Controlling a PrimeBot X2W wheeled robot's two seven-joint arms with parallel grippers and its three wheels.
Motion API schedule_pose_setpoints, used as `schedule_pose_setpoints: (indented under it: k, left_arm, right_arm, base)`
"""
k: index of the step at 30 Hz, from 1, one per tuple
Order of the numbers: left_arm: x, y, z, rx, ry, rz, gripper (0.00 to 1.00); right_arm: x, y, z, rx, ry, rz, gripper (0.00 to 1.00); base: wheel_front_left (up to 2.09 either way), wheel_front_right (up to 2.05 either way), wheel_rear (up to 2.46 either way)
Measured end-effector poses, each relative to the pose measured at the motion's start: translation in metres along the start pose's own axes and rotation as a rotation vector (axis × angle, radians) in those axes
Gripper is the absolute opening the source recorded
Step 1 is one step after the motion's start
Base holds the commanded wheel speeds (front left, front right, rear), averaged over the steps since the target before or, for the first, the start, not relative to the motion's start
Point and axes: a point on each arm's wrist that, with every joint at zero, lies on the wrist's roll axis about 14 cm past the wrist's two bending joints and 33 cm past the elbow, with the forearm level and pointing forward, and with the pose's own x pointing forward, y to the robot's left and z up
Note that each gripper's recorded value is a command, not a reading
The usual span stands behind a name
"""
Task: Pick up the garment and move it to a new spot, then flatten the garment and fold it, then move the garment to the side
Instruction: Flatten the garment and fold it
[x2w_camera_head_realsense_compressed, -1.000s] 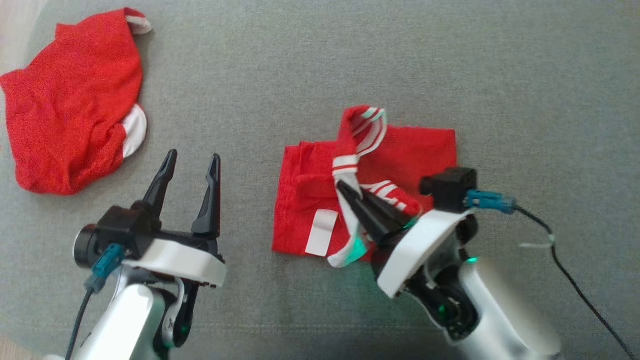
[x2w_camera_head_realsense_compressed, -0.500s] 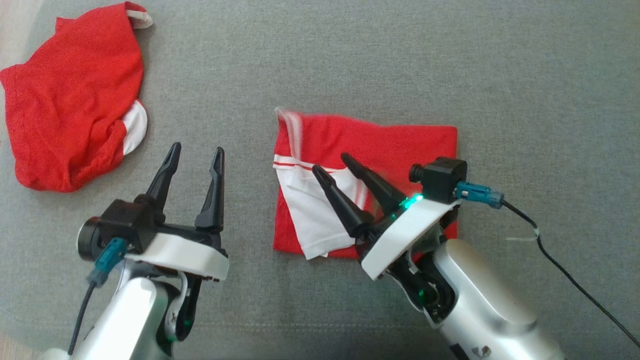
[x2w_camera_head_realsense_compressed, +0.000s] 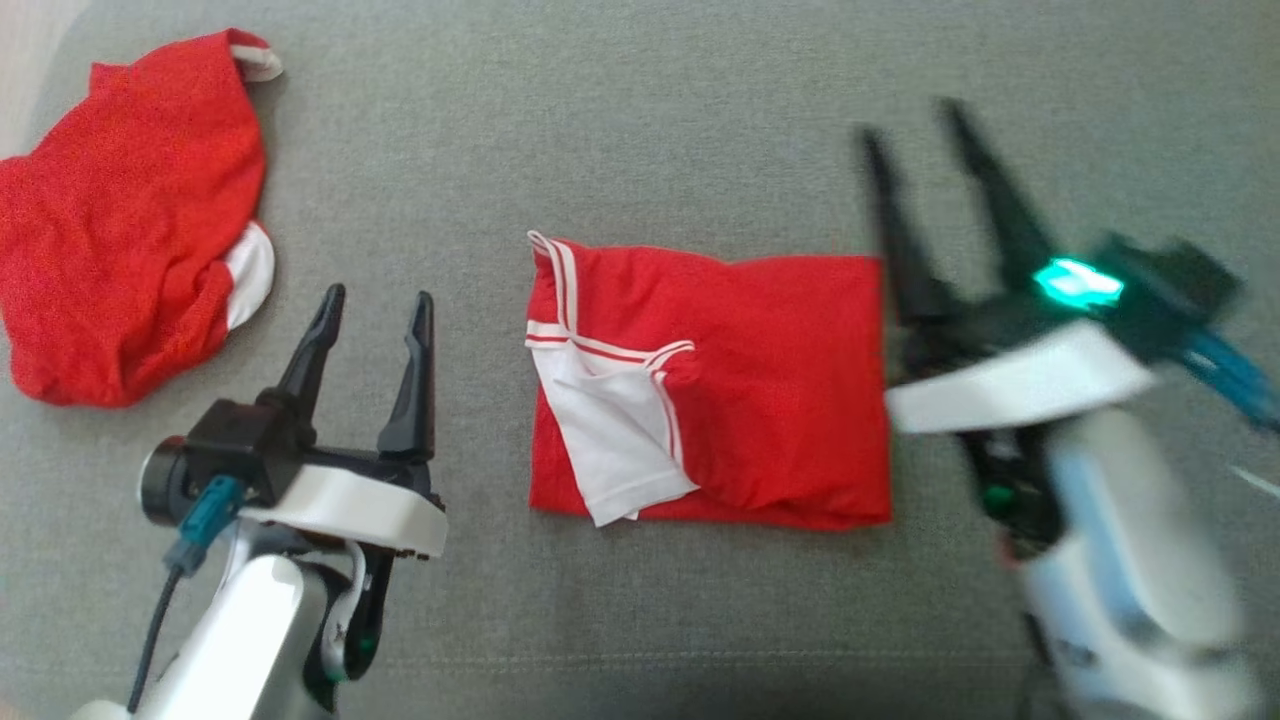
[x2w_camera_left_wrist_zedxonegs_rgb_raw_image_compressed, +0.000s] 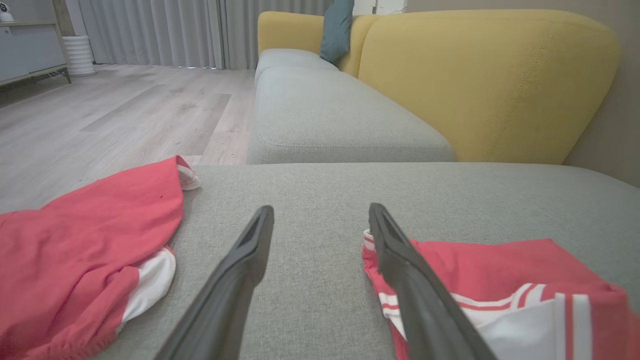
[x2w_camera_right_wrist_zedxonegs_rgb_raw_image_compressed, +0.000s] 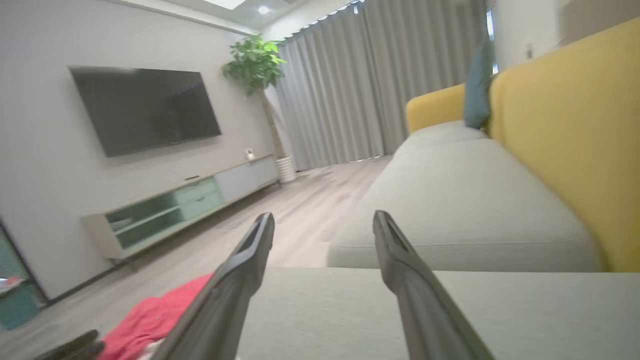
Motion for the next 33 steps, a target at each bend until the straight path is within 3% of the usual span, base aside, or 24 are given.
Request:
schedule_pose_setpoints:
  k: [6, 11, 33]
  left_arm:
    - [0.000, -0.001, 0.005, 0.007, -0.014, -0.002, 1.00]
    - [-0.004, 0.001, 0.005, 0.012, -0.013, 0.007, 1.00]
    - [-0.057, 0.001, 0.021, 0.048, -0.043, 0.030, 1.00]
  right_arm:
    - [-0.053, -0.062, -0.004, -0.102, 0.083, -0.209, 1.00]
    - [-0.090, -0.084, 0.004, -0.154, 0.117, -0.311, 1.00]
    - [-0.164, -0.063, 0.018, -0.137, 0.148, -0.390, 1.00]
  base:
    - [0.00, 0.00, 0.00]
    - [0.00, 0.00, 0.00]
    - [0.00, 0.00, 0.00]
